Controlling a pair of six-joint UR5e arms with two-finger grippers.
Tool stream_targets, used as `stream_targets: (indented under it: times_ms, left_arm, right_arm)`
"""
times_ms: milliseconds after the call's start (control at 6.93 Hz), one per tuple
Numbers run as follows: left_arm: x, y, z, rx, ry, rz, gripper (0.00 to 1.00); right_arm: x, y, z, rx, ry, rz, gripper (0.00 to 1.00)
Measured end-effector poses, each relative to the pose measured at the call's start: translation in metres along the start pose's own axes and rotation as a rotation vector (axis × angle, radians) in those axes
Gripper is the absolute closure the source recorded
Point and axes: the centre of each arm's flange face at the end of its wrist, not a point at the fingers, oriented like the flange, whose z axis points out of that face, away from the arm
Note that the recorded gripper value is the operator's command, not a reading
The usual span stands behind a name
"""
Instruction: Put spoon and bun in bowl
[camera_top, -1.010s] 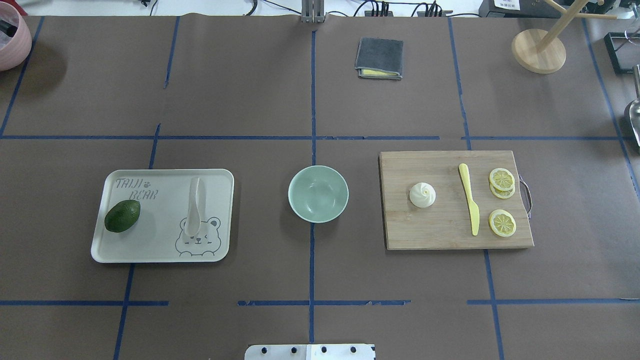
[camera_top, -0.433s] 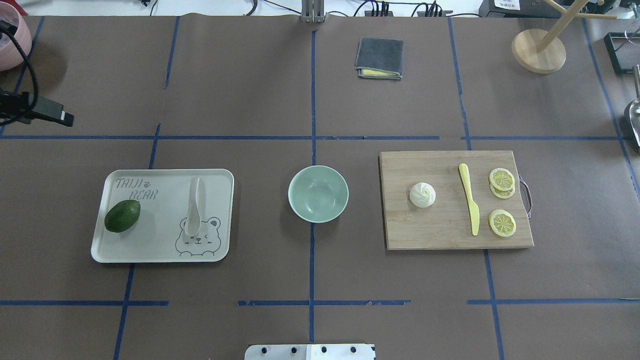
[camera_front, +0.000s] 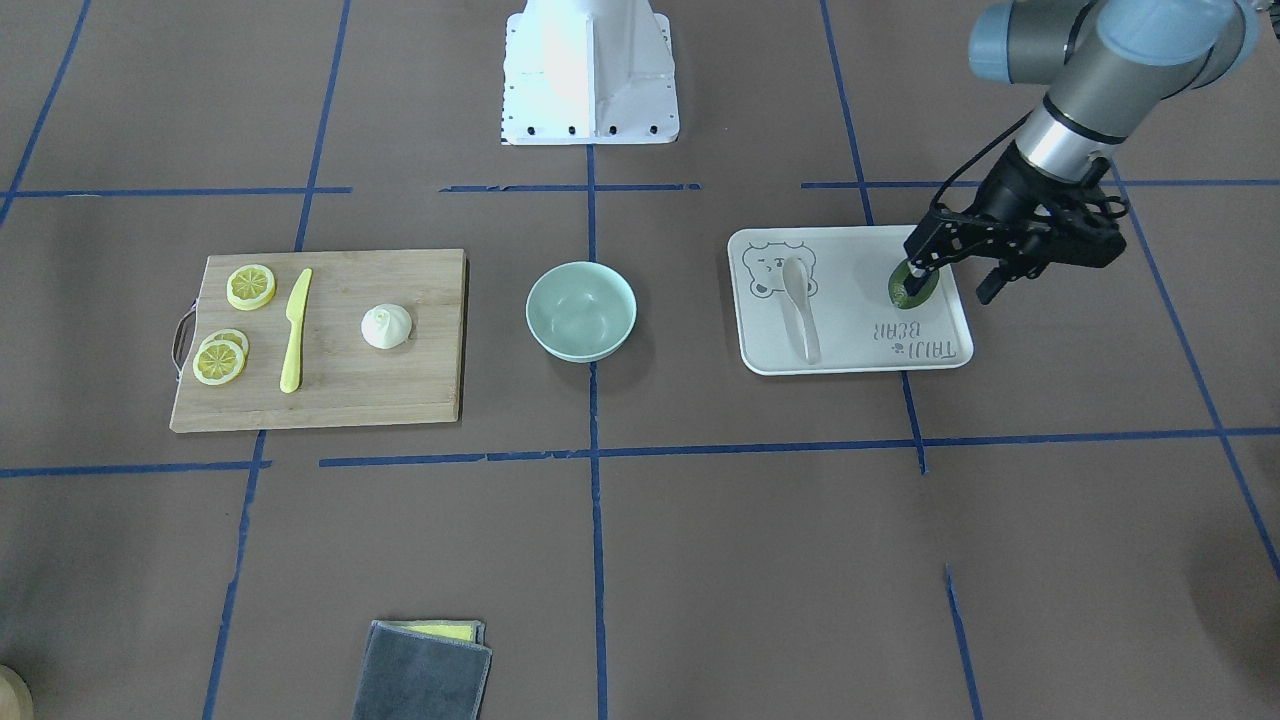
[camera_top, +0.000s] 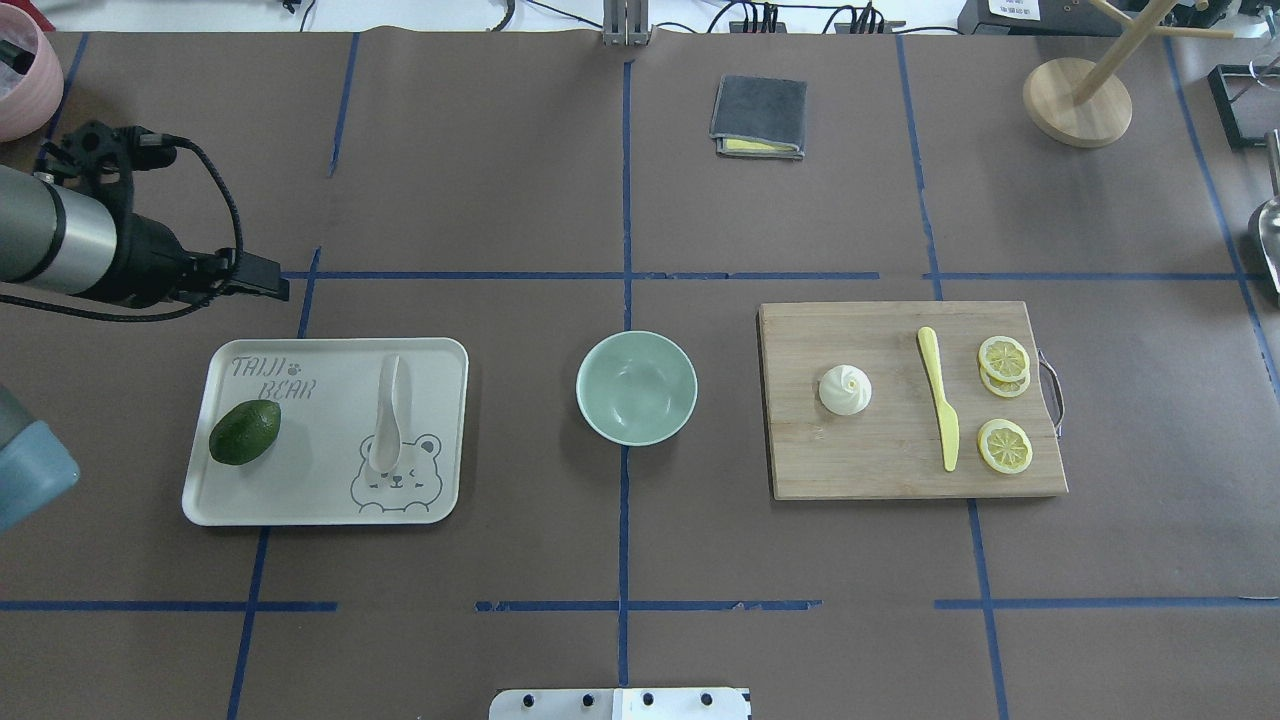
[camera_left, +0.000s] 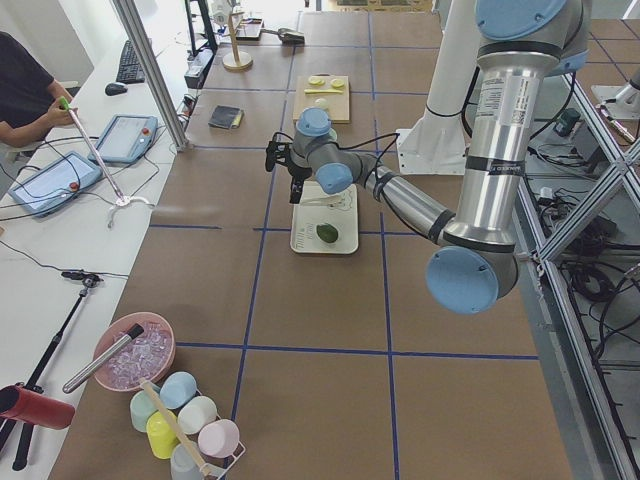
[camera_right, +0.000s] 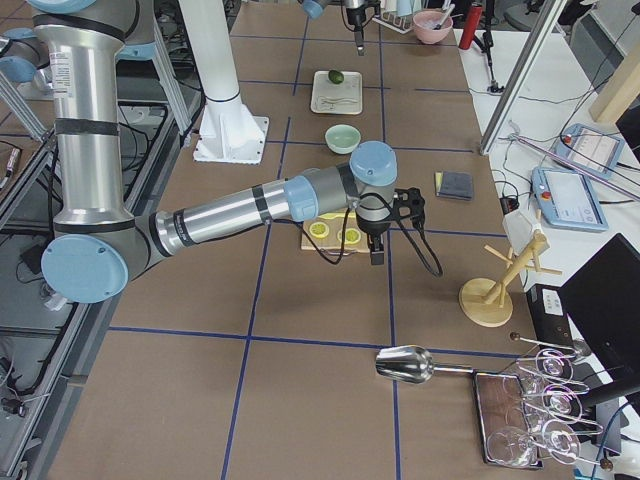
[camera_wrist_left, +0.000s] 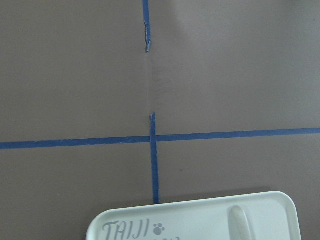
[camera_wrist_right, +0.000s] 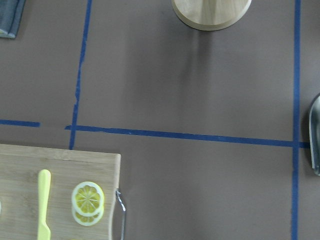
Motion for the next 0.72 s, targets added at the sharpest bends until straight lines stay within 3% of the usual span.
stream_targets:
  times_ms: [433, 722]
  left_arm:
    - [0.059, 0.041, 0.081, 0.017, -0.057, -0.067, 0.19]
    - [0.069, 0.058, 0.115, 0.025, -0.100, -0.070, 0.26]
  right_arm:
    - [-0.090, -0.003, 0.014, -0.025, -0.042, 0.069, 0.00]
    - [-0.141, -0.007, 0.030, -0.038, -0.046, 0.094, 0.00]
